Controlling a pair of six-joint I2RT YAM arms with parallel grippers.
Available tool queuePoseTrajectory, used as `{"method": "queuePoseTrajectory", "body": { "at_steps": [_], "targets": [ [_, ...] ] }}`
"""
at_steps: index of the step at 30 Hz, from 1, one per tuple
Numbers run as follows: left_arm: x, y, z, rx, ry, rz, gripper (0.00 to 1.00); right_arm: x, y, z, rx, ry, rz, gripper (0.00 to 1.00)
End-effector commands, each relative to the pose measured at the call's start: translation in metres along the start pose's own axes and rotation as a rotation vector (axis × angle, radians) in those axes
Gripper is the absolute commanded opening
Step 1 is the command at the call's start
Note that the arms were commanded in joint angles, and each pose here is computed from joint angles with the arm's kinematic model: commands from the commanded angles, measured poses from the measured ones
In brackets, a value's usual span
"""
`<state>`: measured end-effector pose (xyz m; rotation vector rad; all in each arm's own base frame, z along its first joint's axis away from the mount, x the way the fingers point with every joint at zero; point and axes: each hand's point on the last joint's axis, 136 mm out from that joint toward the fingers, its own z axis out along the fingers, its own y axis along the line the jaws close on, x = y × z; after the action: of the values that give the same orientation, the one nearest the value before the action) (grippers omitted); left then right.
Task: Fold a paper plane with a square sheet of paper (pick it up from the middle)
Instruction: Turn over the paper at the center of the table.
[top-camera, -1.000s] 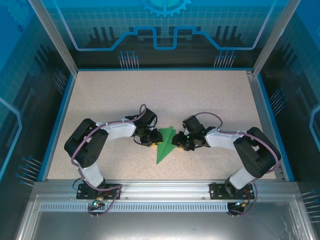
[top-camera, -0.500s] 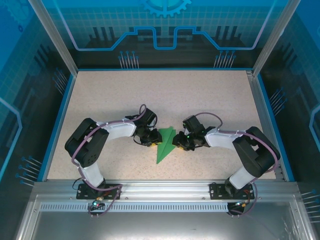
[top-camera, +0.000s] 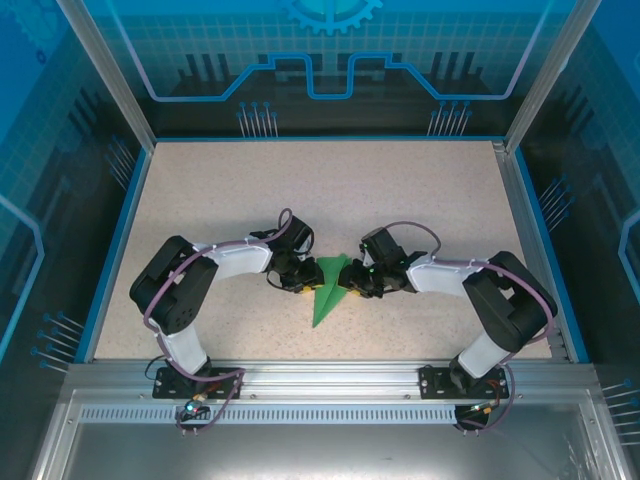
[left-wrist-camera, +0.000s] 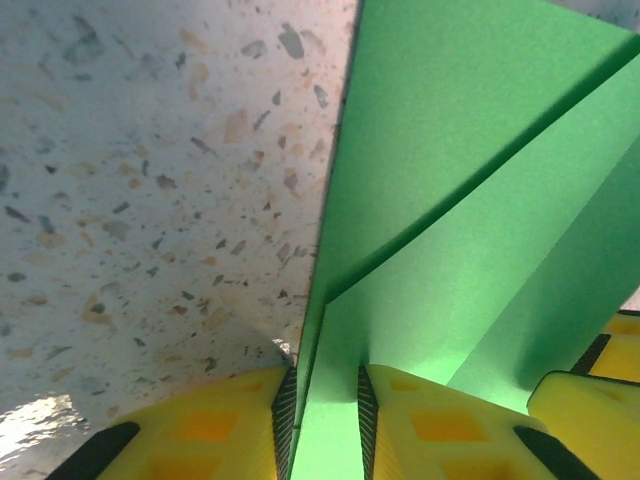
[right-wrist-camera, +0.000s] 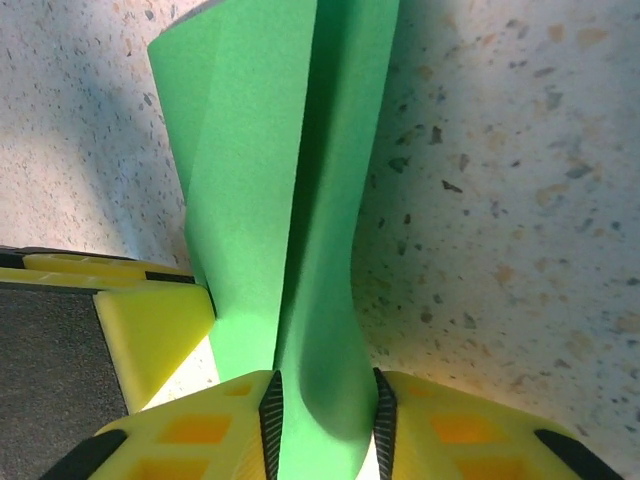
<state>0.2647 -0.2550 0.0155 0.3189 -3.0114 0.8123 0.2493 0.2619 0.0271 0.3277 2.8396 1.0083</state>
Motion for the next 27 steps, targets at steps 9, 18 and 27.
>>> {"method": "queuePoseTrajectory", "body": {
  "at_steps": [9,18,27],
  "targets": [
    [0.001,0.003,0.002,-0.008,-0.004,-0.005,0.26,-0.005,0.023,0.009,-0.099,-0.002,-0.005,0.37],
    [0.001,0.004,-0.005,0.004,-0.041,-0.020,0.26,-0.009,0.024,0.023,-0.097,-0.006,-0.024,0.34],
    [0.000,0.005,-0.014,0.007,-0.079,-0.019,0.26,-0.009,0.034,0.029,-0.101,-0.015,-0.086,0.31]
  ]
}}
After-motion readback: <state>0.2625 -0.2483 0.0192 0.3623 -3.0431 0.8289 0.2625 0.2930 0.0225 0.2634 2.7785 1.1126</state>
